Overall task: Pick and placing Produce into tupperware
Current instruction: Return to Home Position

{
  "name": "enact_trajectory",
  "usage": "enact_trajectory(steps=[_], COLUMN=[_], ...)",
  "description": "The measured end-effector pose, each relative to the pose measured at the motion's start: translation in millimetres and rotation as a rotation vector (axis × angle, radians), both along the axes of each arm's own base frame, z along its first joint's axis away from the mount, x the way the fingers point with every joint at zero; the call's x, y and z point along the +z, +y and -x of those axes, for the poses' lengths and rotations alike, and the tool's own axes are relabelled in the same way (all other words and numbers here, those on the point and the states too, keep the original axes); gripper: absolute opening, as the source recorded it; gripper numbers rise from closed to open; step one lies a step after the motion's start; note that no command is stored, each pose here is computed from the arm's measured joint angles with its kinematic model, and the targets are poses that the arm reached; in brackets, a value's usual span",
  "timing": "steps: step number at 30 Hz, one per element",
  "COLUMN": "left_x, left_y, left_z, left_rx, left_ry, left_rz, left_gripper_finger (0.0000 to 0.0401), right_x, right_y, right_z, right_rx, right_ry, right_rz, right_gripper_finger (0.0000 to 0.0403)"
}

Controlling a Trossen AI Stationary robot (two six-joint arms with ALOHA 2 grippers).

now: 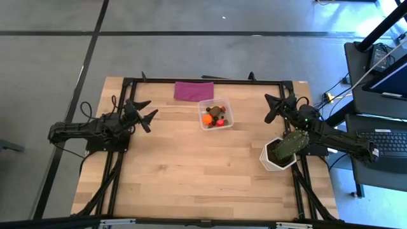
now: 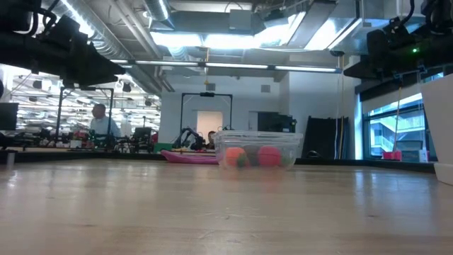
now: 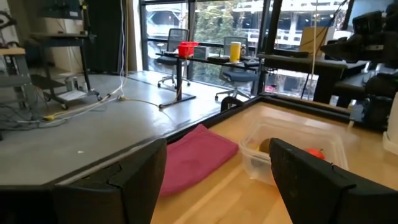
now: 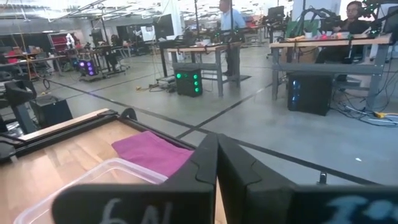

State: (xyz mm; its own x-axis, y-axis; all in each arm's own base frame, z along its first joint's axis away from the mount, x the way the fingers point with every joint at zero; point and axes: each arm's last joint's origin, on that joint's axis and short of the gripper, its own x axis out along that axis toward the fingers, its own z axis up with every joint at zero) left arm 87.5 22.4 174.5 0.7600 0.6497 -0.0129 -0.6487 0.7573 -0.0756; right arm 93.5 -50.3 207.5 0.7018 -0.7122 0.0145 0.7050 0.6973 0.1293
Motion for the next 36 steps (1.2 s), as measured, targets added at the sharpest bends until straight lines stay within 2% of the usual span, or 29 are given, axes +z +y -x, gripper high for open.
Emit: enact_trajectory(steps=[12, 19, 28, 36], left_x=[-0.1, -0.1, -0.2, -0.2], left_y=[0.0, 0.0, 0.0, 0.0], left_z=[0.0, 0.0, 0.0, 0.0], left_rx=[0.0, -0.001, -0.001, -0.001], left_ry=[0.013, 0.04, 0.048, 0.047], left_rz=[-0.013, -0.045, -0.054, -0.053], left_gripper_finger=[0.0274, 0.0274, 0.0274, 0.0274], right_x=[4.2, -1.4, 0.0, -20.6], right_y=[2.9, 6.3, 8.5, 5.1], right_z=[7.1, 15.5, 21.1, 12.6], right_rx=[0.001, 0.002, -0.001, -0.003], right_ry=[-0.031, -0.019, -0.031, -0.103], right_rz=[0.041, 0.003, 0.036, 0.078], right_gripper_finger=[0.0009, 0.0009, 0.0009, 0.0009])
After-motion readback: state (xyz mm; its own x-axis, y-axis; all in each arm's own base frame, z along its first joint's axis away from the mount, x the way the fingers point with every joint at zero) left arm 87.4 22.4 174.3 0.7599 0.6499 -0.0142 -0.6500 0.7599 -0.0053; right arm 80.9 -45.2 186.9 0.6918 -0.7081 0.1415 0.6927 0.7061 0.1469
